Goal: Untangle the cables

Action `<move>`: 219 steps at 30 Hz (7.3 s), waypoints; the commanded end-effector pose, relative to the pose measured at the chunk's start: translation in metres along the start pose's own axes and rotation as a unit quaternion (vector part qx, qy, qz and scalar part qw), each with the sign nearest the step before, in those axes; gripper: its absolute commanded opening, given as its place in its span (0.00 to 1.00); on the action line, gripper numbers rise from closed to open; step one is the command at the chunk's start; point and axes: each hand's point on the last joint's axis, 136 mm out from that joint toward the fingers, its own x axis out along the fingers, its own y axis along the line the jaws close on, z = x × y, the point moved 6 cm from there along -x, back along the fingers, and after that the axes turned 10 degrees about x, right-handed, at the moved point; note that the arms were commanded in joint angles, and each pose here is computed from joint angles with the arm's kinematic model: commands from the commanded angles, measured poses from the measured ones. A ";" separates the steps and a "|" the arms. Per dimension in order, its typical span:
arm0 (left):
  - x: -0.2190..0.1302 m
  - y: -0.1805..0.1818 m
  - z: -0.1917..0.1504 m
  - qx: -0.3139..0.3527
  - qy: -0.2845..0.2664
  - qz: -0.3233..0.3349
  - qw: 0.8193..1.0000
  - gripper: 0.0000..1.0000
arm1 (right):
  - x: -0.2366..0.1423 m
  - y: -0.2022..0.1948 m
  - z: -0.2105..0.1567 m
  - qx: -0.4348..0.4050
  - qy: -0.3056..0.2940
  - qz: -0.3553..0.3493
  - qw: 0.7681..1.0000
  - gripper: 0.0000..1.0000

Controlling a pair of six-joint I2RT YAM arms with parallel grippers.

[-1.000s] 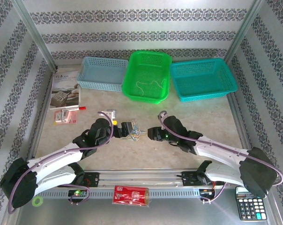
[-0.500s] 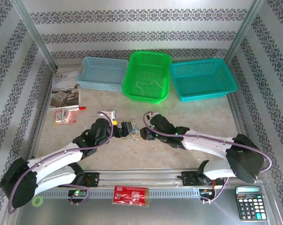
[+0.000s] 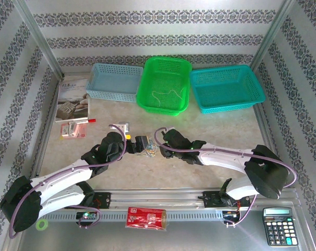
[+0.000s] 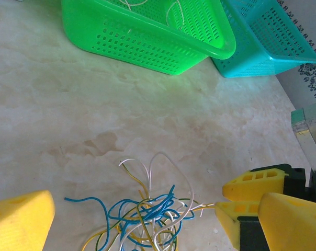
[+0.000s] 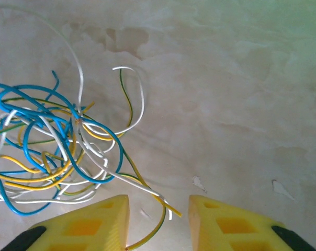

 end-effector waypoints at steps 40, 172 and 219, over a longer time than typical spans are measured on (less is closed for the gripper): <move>-0.002 -0.009 0.014 0.013 -0.029 -0.015 0.999 1.00 | -0.010 -0.001 0.006 0.018 -0.003 0.003 1.000 0.53; -0.014 -0.022 0.021 0.056 -0.059 -0.046 0.996 1.00 | -0.141 -0.272 0.306 0.329 -0.403 -0.080 0.850 0.16; 0.016 0.002 -0.025 0.023 0.057 0.023 0.998 1.00 | -0.029 -0.028 -0.008 0.231 -0.069 0.115 0.964 0.52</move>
